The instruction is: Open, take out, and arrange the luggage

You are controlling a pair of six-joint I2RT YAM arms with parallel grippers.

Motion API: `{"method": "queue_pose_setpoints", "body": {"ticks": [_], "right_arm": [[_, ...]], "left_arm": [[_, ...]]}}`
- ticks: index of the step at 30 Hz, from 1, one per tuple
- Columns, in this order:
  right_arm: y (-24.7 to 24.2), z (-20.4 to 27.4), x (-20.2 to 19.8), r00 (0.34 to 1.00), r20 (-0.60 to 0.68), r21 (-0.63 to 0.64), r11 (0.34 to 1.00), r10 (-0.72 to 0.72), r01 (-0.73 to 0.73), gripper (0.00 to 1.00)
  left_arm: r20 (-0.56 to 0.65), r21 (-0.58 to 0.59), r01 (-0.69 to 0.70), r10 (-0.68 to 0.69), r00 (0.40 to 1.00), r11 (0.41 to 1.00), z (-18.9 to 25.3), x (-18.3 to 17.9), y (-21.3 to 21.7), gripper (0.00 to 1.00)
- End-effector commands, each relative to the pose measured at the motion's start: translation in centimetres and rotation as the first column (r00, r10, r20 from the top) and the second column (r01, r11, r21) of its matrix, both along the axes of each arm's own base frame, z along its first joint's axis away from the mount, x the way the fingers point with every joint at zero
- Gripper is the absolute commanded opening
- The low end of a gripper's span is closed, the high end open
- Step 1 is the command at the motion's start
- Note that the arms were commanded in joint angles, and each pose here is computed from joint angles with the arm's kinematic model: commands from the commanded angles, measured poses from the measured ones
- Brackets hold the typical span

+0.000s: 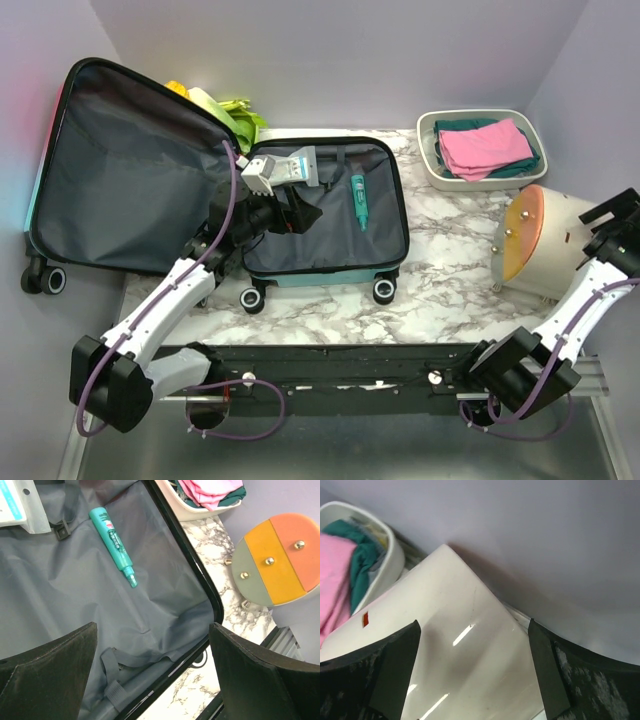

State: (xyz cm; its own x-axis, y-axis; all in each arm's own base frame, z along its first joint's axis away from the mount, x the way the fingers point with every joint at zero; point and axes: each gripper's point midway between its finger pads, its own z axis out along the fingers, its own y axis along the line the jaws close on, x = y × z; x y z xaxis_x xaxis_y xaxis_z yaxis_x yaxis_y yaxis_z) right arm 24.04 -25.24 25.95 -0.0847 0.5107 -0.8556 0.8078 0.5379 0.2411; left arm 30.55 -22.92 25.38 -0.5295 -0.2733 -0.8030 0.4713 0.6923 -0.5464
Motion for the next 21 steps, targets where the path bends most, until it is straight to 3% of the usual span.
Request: {"method": "queue_pose_setpoints", "body": {"ticks": [1, 2, 5, 11, 15, 19, 21], "right_arm": [[7.0, -1.1, 3.7, 0.925, 0.137, 0.148, 0.916, 0.354, -0.373, 0.91], [8.7, -0.4, 4.5, 0.876, 0.194, 0.146, 0.87, 0.442, -0.471, 0.89], [11.2, -0.1, 4.8, 0.804, 0.257, 0.148, 0.801, 0.536, -0.58, 0.87], [13.2, -0.1, 4.5, 0.768, 0.264, 0.12, 0.77, 0.584, -0.627, 0.84], [14.7, -1.1, 5.7, 0.731, 0.191, 0.101, 0.728, 0.655, -0.678, 0.84], [13.3, -2.1, 6.0, 0.797, 0.108, 0.122, 0.788, 0.594, -0.603, 0.84], [11.8, -2.0, 5.6, 0.856, 0.087, 0.113, 0.849, 0.51, -0.517, 0.87]], "left_arm": [[0.046, -0.012, 0.006, -0.006, 0.999, 1.0, 1.0, -0.5, 0.1, 0.99], [0.041, -0.011, 0.006, -0.006, 0.999, 1.0, 0.7, -0.5, 0.1, 0.99], [0.031, -0.009, 0.009, -0.008, 0.999, 1.0, 0.5, -0.5, 0.0, 0.99], [0.033, -0.02, 0.015, -0.014, 0.999, 1.0, 0.5, -0.4, -0.2, 0.99], [0.027, -0.044, 0.068, -0.067, 0.997, 0.997, 0.6, -0.5, -1.5, 0.99], [0.022, -0.035, 0.1, -0.099, 0.995, 0.994, 0.6, -0.4, -2.7, 0.99], [0.04, -0.043, 0.096, -0.094, 0.995, 0.994, 1.1, 0.1, -3.3, 0.99]]}}
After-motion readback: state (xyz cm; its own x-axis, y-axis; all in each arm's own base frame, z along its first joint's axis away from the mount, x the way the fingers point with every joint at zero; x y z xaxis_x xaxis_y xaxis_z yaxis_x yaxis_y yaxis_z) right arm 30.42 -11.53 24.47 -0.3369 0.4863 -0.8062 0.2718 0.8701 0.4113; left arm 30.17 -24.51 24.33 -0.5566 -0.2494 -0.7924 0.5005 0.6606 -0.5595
